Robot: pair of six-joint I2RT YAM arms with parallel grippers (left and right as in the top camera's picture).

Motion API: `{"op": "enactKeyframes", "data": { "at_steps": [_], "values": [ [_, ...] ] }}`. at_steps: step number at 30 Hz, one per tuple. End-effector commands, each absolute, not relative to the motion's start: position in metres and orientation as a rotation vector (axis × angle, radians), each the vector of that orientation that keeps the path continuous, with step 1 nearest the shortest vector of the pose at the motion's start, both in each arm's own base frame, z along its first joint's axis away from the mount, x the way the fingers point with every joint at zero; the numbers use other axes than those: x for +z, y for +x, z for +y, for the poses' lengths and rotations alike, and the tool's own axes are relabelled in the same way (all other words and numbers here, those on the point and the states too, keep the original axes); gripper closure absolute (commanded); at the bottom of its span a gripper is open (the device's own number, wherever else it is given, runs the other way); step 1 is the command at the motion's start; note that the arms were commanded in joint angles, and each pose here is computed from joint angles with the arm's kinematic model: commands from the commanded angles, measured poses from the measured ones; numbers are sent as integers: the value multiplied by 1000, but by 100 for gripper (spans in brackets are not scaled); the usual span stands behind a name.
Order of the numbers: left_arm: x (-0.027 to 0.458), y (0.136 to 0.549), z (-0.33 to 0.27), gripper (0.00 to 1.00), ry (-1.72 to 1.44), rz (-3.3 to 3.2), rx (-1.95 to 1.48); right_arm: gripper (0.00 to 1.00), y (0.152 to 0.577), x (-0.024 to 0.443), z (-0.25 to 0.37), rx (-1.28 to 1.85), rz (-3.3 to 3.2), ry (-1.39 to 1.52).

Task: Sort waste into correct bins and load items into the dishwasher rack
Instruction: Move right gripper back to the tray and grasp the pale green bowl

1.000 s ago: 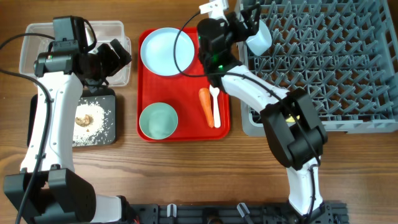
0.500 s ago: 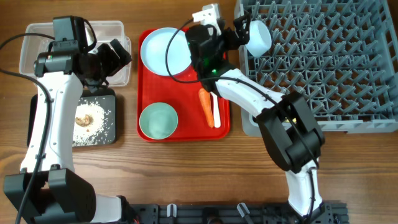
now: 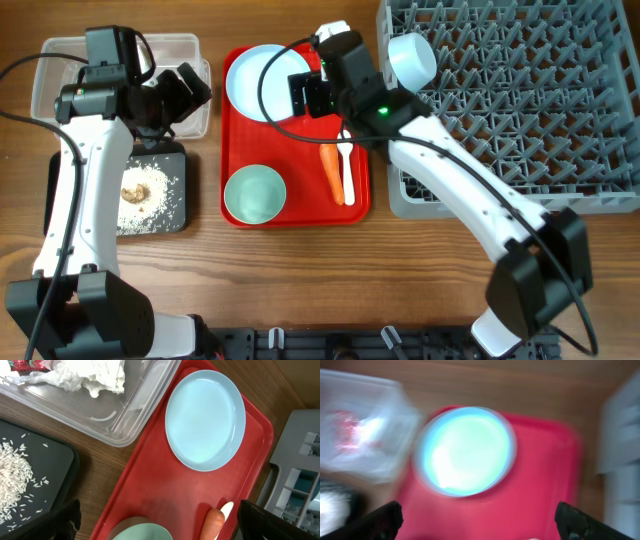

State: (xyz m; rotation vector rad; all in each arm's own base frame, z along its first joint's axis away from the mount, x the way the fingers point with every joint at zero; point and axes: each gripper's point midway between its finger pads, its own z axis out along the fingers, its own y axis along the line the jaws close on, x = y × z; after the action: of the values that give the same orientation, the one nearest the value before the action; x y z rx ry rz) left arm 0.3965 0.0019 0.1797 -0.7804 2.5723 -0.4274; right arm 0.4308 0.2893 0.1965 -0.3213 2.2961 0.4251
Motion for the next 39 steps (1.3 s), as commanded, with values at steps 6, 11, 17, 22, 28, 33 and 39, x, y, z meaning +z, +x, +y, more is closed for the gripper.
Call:
{"op": "enactKeyframes", "data": {
  "at_steps": [6,11,17,22,28,33,39],
  "values": [
    [189,396,4,0,-774,2546,-427,4,358,108,322,898,2722,66],
    [189,396,4,0,-774,2546,-427,12,318,66,337,1004,2885,24],
    [189,396,4,0,-774,2546,-427,20,297,41,352,892,2924,-56],
    [189,396,4,0,-774,2546,-427,44,297,38,351,863,2924,-55],
    [189,396,4,0,-774,2546,-427,72,297,33,349,833,2931,-42],
    [189,396,4,0,-774,2546,-427,75,292,23,350,816,2967,5],
    [189,396,4,0,-774,2546,-427,86,291,21,347,796,2980,30]
  ]
}}
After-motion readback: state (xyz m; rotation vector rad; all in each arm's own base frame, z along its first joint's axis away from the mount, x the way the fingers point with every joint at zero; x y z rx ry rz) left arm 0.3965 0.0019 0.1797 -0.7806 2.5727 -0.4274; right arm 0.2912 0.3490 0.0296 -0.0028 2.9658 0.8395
